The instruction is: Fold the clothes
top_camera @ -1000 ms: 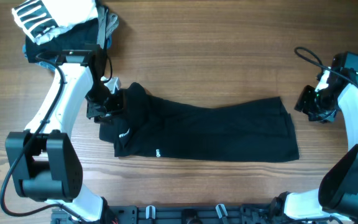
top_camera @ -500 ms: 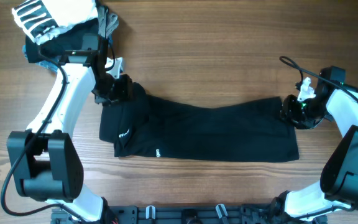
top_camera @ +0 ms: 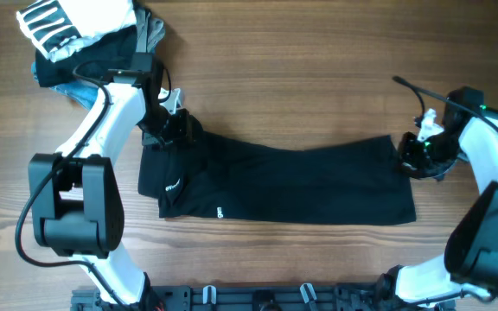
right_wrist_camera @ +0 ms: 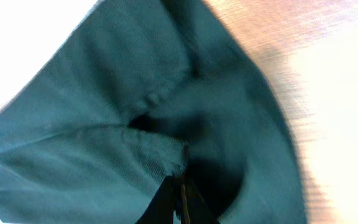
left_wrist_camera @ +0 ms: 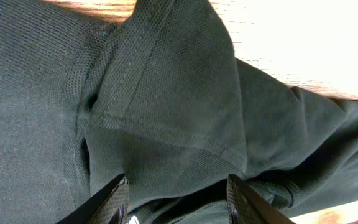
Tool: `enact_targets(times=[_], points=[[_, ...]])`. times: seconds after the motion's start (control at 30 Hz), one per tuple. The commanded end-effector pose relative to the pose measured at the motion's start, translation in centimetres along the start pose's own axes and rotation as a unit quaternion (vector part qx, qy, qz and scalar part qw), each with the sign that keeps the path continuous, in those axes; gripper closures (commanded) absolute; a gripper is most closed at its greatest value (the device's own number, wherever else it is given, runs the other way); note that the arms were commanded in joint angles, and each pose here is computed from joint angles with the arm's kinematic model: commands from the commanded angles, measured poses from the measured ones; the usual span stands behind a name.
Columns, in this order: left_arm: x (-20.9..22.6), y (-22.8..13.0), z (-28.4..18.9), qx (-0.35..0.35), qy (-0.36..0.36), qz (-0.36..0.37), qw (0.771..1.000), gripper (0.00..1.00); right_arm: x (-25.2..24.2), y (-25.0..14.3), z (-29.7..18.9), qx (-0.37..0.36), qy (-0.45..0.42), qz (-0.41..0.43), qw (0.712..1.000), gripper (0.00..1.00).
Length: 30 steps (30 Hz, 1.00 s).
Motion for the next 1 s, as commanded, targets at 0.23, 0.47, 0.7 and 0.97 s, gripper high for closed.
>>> enact_targets(times=[0.23,0.47,0.7,0.97], points=[[0.7,0.2,1.8,0.015,0.008,-0.001,1.000,0.49,-2.8,-1.7,-3.3,-0.010,-0.119,0.065,0.991,0.75],[0.6,0.2,1.7,0.014,0.008,-0.001,1.000,0.28,-3.0,0.5,-3.5,-0.067,-0.125,0.073,0.987,0.56],[-1.8,1.5,-4.6,-0.067,-0.008,0.052,0.996,0.23,0.2,1.7,-1.9,-0.053,0.041,-0.022,0.998,0.34],[-0.6,0.5,-2.4,-0.049,0.010,0.045,0.998,0.23,-1.1,-1.3,2.5,0.030,0.038,0.031,0.998,0.44]])
Point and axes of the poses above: each gripper's point midway between its finger pads, its own z axis out along the fingers, its own x axis along the line the jaws close on, y = z × x, the point moved 4 cm from there along -z, back along the fingers, and after that the axes turned 6 degrees about z, right-handed, at the moved point
